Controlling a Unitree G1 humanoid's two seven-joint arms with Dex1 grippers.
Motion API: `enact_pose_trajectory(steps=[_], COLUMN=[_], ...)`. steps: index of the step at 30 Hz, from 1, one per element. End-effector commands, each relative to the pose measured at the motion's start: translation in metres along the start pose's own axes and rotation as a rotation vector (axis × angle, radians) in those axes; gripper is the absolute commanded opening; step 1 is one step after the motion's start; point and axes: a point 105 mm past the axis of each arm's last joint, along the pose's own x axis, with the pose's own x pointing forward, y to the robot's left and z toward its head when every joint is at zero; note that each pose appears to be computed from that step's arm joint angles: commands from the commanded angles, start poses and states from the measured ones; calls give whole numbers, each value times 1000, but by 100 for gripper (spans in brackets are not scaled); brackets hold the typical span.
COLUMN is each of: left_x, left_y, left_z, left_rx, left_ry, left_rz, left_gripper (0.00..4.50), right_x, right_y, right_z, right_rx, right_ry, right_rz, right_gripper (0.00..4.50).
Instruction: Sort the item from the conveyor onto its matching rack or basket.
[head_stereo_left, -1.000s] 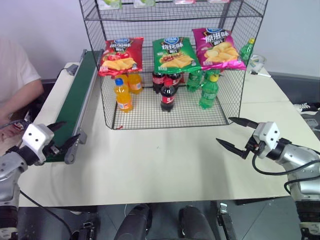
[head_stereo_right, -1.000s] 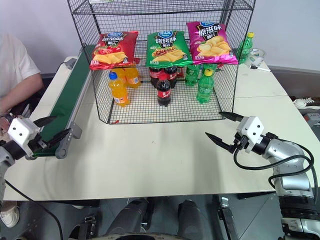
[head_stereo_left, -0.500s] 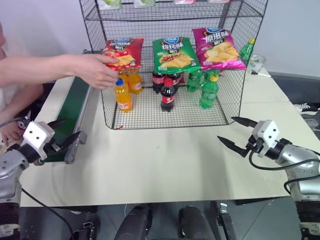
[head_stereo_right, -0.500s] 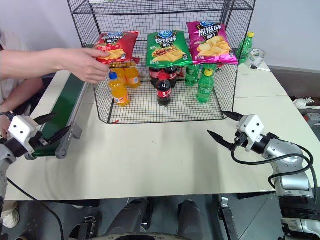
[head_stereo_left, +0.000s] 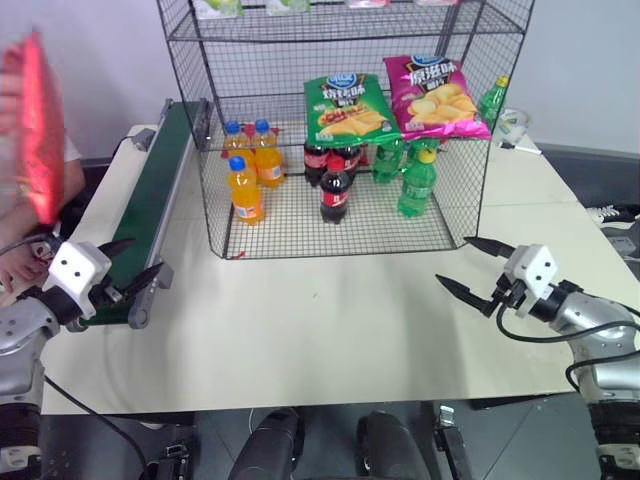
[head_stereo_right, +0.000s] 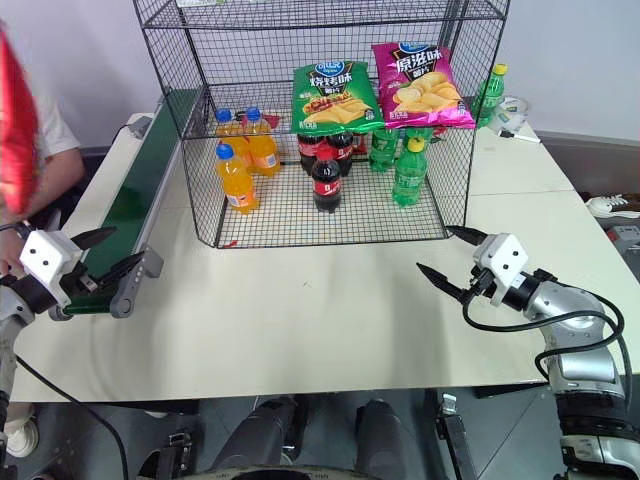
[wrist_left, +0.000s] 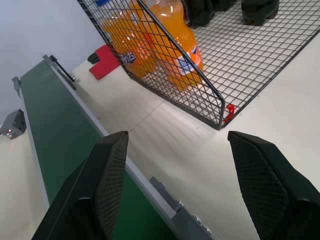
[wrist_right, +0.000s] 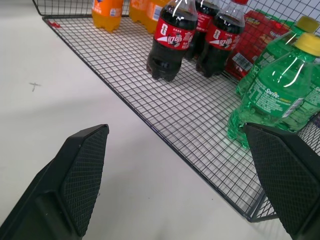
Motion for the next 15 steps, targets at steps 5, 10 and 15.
enact_pose_trajectory(steps=[5, 10, 15], left_x=[1, 2, 0], left_y=[-1, -2, -2], left_z=[10, 10, 8], left_rx=[6, 19, -8], left_ry=[-35, -33, -25], left_rz=[20, 12, 15], left_gripper=[331, 331, 331], right_x=[6, 9, 10], right_y=[-8, -6, -4], right_z=[16, 21, 20], right_rx=[-59, -76, -72], right_ry=[-40, -53, -47], right_rz=[1, 10, 15], right_gripper=[450, 450, 450])
